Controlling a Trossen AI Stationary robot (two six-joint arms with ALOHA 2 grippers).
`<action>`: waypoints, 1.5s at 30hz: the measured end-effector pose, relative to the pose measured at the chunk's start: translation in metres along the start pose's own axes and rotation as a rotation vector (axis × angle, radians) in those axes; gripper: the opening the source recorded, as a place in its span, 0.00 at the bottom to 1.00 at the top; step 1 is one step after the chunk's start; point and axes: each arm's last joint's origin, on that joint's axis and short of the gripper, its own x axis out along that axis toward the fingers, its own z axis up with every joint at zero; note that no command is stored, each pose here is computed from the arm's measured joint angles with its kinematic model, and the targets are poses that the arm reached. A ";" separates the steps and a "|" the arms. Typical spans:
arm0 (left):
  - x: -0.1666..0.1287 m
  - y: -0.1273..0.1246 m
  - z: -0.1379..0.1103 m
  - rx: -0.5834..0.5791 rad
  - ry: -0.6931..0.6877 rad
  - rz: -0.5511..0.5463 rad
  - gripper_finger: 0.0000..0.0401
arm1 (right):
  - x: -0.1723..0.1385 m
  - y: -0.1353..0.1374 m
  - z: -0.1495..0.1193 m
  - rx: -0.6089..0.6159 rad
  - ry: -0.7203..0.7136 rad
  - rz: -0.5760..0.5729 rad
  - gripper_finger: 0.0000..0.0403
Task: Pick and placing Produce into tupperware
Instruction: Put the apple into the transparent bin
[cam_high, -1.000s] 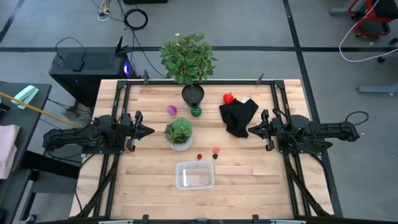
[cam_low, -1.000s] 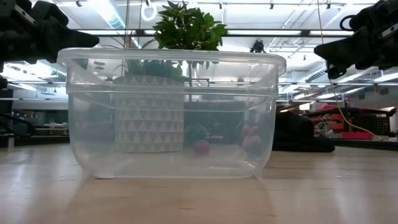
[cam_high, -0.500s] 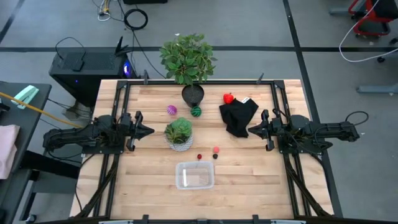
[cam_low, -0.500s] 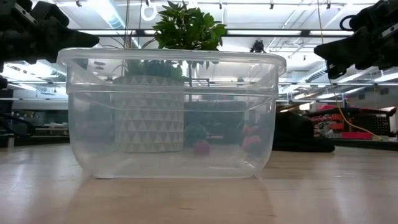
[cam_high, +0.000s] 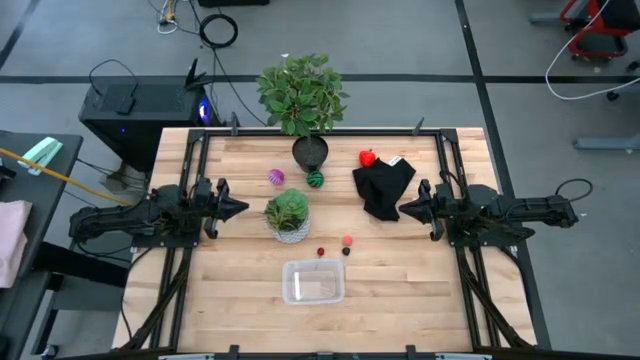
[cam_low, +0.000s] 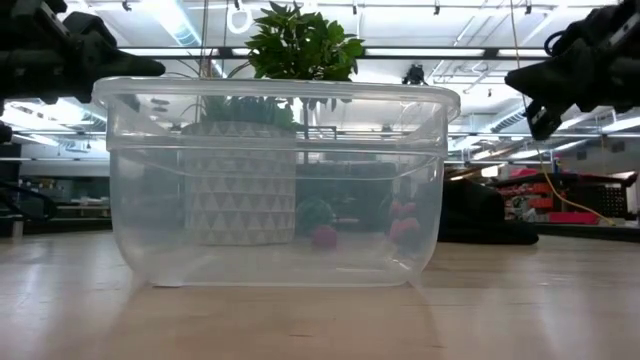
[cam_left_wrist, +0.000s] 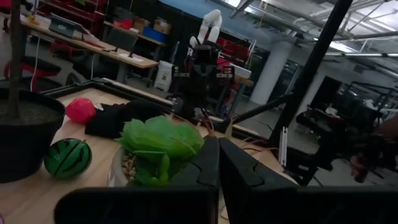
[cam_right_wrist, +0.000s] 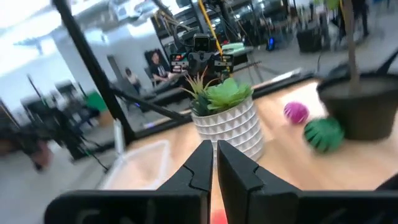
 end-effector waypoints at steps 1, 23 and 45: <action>0.000 0.000 0.000 -0.013 -0.001 0.004 0.03 | 0.000 0.000 0.000 0.053 0.000 0.000 0.07; 0.000 0.001 -0.005 0.352 0.057 -0.011 0.05 | 0.000 0.002 0.002 -0.151 0.034 0.040 0.07; -0.017 -0.030 0.099 0.667 -0.399 0.284 0.02 | -0.005 0.029 0.128 -0.070 -0.291 -0.403 0.02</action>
